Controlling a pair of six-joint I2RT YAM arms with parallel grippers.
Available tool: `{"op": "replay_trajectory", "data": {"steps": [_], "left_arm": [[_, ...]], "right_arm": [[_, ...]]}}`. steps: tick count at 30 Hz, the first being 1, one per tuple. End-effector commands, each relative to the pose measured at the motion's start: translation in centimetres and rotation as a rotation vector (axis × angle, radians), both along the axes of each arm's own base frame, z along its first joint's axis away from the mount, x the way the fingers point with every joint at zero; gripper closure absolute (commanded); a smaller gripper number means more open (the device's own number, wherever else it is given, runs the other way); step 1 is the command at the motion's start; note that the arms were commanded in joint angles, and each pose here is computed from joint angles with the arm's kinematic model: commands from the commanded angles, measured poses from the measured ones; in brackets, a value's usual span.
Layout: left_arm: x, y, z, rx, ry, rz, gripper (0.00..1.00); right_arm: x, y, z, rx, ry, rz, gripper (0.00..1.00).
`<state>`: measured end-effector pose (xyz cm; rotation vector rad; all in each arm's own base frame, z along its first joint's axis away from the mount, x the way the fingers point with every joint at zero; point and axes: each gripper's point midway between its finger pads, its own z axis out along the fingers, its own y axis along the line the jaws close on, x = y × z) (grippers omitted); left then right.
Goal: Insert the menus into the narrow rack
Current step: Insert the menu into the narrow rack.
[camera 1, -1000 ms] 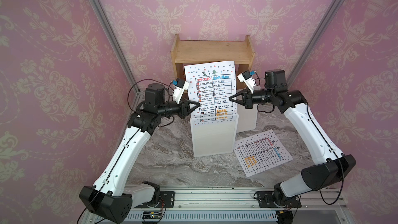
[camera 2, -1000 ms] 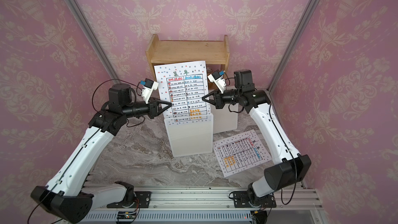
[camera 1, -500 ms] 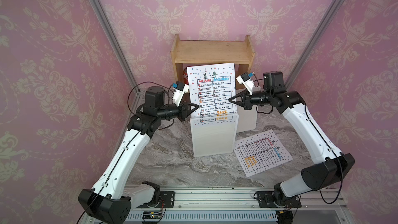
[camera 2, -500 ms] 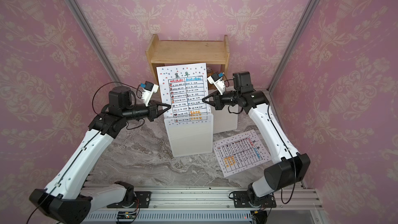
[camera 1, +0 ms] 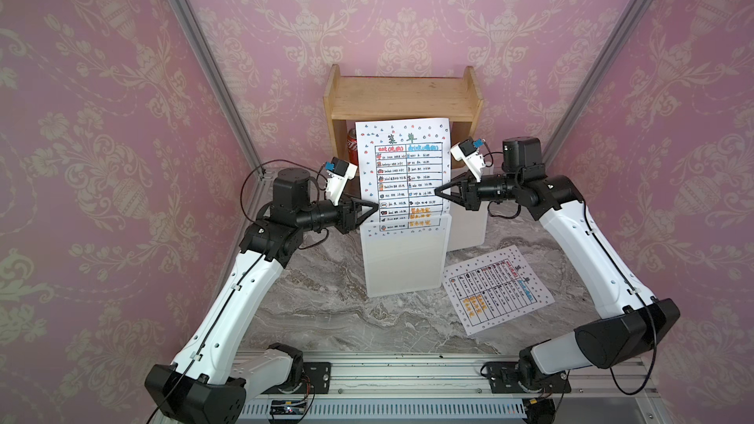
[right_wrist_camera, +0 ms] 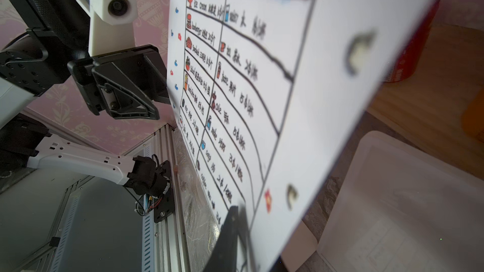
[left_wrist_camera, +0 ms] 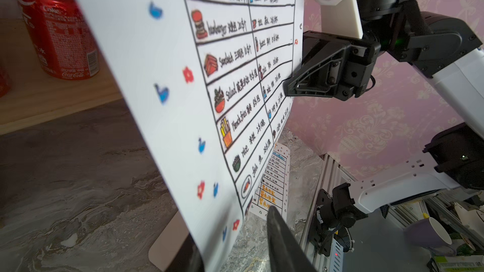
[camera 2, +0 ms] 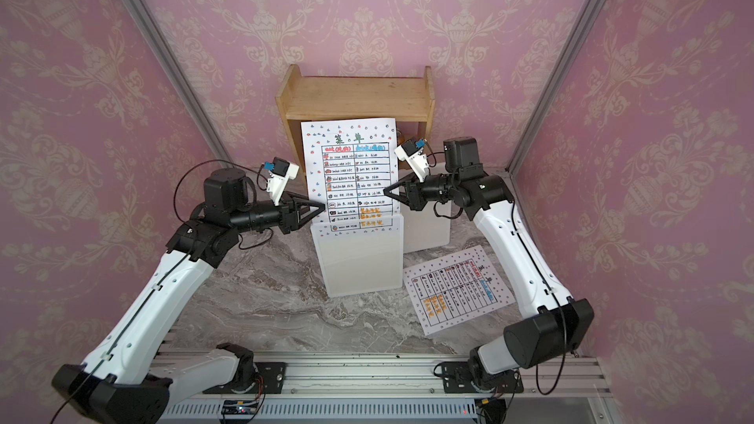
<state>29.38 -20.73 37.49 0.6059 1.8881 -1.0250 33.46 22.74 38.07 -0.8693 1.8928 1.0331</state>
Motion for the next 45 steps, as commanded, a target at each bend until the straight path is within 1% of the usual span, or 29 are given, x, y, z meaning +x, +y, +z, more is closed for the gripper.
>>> {"op": "replay_trajectory", "data": {"steps": [1,5,10,14,18,19,20,21,22,23,24,25,30,39,45], "left_arm": [[1.0,-0.3,2.3,-0.003,-0.085,-0.002,0.62],[2.0,-0.4,3.3,0.011,-0.123,0.003,0.61],[2.7,-0.7,3.1,0.012,-0.112,0.000,0.61],[2.8,-0.4,2.8,0.032,-0.131,0.012,0.61],[2.9,-0.3,3.5,0.046,-0.168,0.016,0.63],[3.0,-0.2,3.7,0.047,-0.175,0.017,0.65],[3.0,-0.2,3.9,0.048,-0.181,0.016,0.70],[3.1,-0.2,4.1,0.049,-0.188,0.017,0.77],[3.2,-0.2,4.1,0.052,-0.189,0.022,0.87],[3.3,-0.1,4.1,0.053,-0.189,0.025,0.93],[3.4,-0.1,4.1,0.057,-0.188,0.024,0.97],[3.4,0.0,4.0,0.060,-0.186,0.028,0.98],[3.0,0.1,3.7,0.059,-0.181,0.028,1.00],[1.8,0.4,3.0,0.035,-0.167,0.036,1.00],[1.4,0.5,2.6,0.030,-0.162,0.041,1.00]], "right_arm": [[0.3,0.3,1.6,0.012,-0.030,0.012,0.77],[0.9,0.4,2.1,0.007,-0.042,0.016,0.71],[1.5,0.7,2.2,0.006,-0.045,0.028,0.69],[1.9,0.8,2.6,0.010,-0.053,0.032,0.71],[2.0,0.9,3.0,0.009,-0.059,0.038,0.77],[2.0,1.0,3.1,0.010,-0.059,0.041,0.79],[2.0,1.0,3.2,0.011,-0.058,0.042,0.82],[2.0,1.0,3.2,0.012,-0.059,0.045,0.84],[1.9,1.0,3.2,0.012,-0.061,0.044,0.87],[1.9,1.0,3.2,0.013,-0.060,0.047,0.87],[1.9,1.0,3.2,0.012,-0.060,0.047,0.88],[1.8,1.0,3.1,0.011,-0.058,0.047,0.90],[1.5,0.9,3.0,0.011,-0.061,0.048,0.92],[1.3,0.9,3.1,0.014,-0.064,0.048,0.98],[1.0,1.0,3.0,0.025,-0.059,0.056,0.99]]}}
